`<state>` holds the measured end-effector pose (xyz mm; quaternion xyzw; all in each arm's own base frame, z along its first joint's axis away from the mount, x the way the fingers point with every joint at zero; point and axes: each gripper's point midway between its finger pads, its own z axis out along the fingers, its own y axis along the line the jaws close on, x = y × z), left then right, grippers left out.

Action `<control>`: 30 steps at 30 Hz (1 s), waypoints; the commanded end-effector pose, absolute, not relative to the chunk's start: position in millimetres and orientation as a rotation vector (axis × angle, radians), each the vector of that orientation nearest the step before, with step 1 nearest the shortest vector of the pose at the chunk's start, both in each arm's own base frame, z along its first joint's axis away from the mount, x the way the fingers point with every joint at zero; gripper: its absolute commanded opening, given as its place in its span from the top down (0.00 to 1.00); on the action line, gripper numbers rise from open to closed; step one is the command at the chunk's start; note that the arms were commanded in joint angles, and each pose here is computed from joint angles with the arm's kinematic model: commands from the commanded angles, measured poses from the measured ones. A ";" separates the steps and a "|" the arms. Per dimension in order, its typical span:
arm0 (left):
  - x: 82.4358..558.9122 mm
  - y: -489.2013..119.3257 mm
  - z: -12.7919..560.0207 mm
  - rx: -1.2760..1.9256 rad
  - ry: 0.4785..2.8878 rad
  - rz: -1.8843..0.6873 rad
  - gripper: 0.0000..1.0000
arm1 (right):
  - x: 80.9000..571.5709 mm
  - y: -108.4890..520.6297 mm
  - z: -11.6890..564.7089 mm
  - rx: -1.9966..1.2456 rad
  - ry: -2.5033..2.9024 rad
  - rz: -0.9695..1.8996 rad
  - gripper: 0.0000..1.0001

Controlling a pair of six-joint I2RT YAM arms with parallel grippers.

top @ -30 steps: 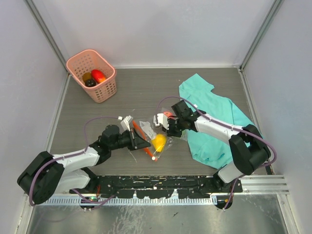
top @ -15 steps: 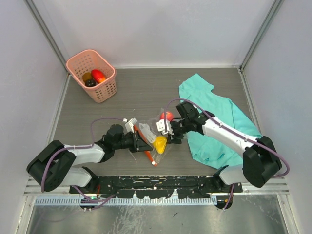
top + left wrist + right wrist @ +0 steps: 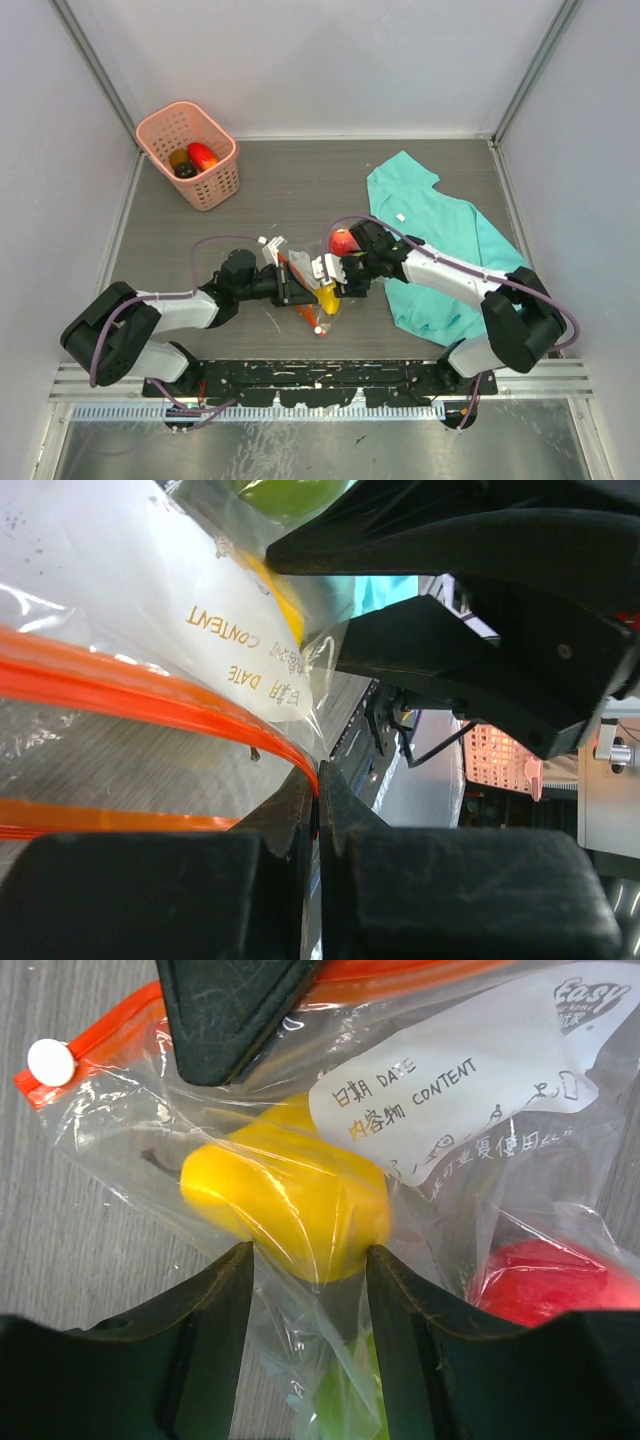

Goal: Open the zip-top bag and remove the fake food
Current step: Pick up the fake fruit from the zipper food storage bag.

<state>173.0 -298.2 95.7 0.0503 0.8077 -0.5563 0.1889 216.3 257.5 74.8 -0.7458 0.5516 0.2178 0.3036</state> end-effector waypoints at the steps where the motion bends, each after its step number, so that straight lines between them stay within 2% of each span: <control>1: 181.5 -310.5 123.9 0.222 2.158 -1.626 0.98 | 225.7 264.9 71.7 -1.949 1.472 0.559 0.48; 6: 185.7 -309.6 122.3 0.203 2.166 -1.597 0.97 | 222.6 270.1 71.8 -1.928 1.486 0.612 0.60; 17: 187.6 -304.1 120.6 0.183 2.176 -1.541 0.92 | 217.2 282.8 72.7 -1.872 1.557 0.743 0.98; 19: 187.0 -302.8 122.1 0.194 2.177 -1.532 0.90 | 218.8 285.5 72.1 -1.849 1.594 0.759 0.99; 27: 178.3 -282.7 127.1 0.221 2.188 -1.409 0.60 | 226.8 284.9 69.1 -1.818 1.663 0.732 0.99; 30: 173.8 -265.4 127.4 0.217 2.209 -1.303 0.43 | 226.6 284.1 68.4 -1.825 1.659 0.730 0.99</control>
